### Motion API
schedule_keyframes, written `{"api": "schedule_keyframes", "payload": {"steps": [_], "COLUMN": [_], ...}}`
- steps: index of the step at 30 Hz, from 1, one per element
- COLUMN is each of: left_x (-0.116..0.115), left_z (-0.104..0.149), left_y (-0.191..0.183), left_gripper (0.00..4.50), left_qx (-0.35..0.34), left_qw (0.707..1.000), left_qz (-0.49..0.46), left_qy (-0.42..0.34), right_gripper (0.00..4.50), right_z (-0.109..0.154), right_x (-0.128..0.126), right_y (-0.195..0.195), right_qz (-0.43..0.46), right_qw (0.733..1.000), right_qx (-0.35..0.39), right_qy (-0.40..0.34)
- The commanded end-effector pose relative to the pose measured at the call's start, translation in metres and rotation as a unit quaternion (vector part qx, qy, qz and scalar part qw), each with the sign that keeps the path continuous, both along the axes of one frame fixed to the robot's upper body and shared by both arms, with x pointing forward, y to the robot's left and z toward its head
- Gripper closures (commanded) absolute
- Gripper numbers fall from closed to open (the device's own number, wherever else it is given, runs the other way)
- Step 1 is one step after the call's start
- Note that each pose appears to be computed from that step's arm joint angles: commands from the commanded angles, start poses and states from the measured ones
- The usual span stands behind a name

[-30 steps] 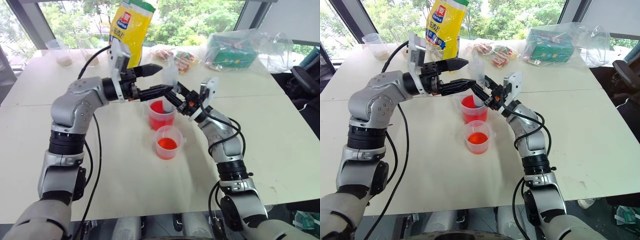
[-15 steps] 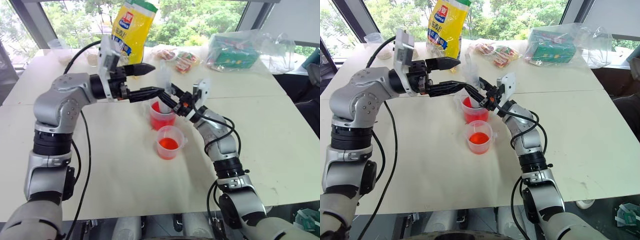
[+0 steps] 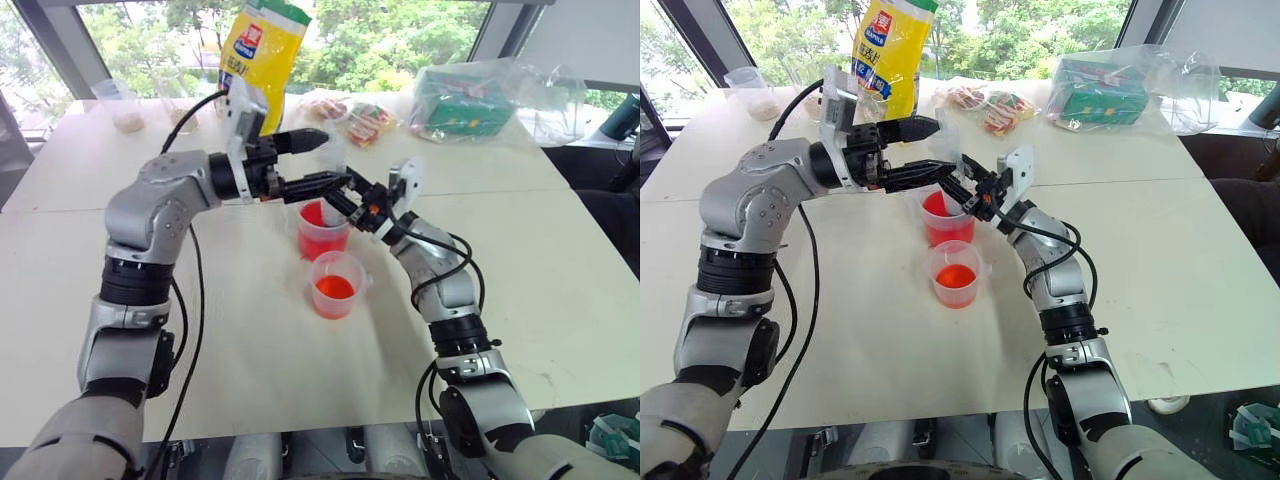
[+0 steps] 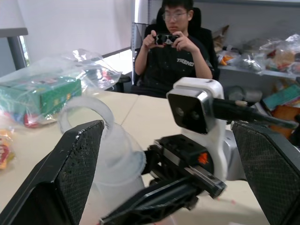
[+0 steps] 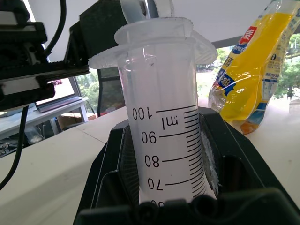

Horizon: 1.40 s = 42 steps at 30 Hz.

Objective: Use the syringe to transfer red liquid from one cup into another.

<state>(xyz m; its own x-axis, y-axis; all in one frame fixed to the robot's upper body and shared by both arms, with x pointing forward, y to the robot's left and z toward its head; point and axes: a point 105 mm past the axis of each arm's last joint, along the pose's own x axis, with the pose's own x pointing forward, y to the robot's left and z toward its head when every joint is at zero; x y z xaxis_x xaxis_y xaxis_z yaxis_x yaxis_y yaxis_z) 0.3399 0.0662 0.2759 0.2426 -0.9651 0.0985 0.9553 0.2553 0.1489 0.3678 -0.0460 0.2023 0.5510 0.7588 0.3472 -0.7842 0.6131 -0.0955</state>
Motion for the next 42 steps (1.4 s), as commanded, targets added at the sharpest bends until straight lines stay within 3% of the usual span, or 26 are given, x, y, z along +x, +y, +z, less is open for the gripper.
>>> {"api": "schedule_keyframes", "payload": {"steps": [1,11,14,21,42], "left_x": [0.001,0.008,0.009,0.011,0.024], "left_z": [0.009,0.012,0.013,0.010,0.057], "left_y": [0.001,-0.006,-0.012,-0.018,0.002], "left_gripper": [0.00,0.00,0.81,4.37,4.45], "left_qx": [0.002,-0.017,-0.019,-0.020,-0.056], "left_qw": [1.000,1.000,1.000,1.000,0.994], "left_qz": [0.006,0.010,0.009,0.014,0.062], "left_qy": [-0.022,-0.018,-0.019,-0.018,-0.077], "right_gripper": [3.10,3.10,3.10,3.10,3.10], "right_z": [0.016,0.016,0.015,0.013,-0.007], "right_x": [-0.007,-0.009,-0.010,-0.011,-0.013], "right_y": [0.005,0.008,0.009,0.010,0.014], "right_qz": [0.010,0.019,0.020,0.022,0.040], "right_qw": [0.999,0.999,0.999,0.999,0.999], "right_qx": [0.006,0.001,0.000,-0.001,-0.021], "right_qy": [-0.032,-0.033,-0.032,-0.030,0.001]}}
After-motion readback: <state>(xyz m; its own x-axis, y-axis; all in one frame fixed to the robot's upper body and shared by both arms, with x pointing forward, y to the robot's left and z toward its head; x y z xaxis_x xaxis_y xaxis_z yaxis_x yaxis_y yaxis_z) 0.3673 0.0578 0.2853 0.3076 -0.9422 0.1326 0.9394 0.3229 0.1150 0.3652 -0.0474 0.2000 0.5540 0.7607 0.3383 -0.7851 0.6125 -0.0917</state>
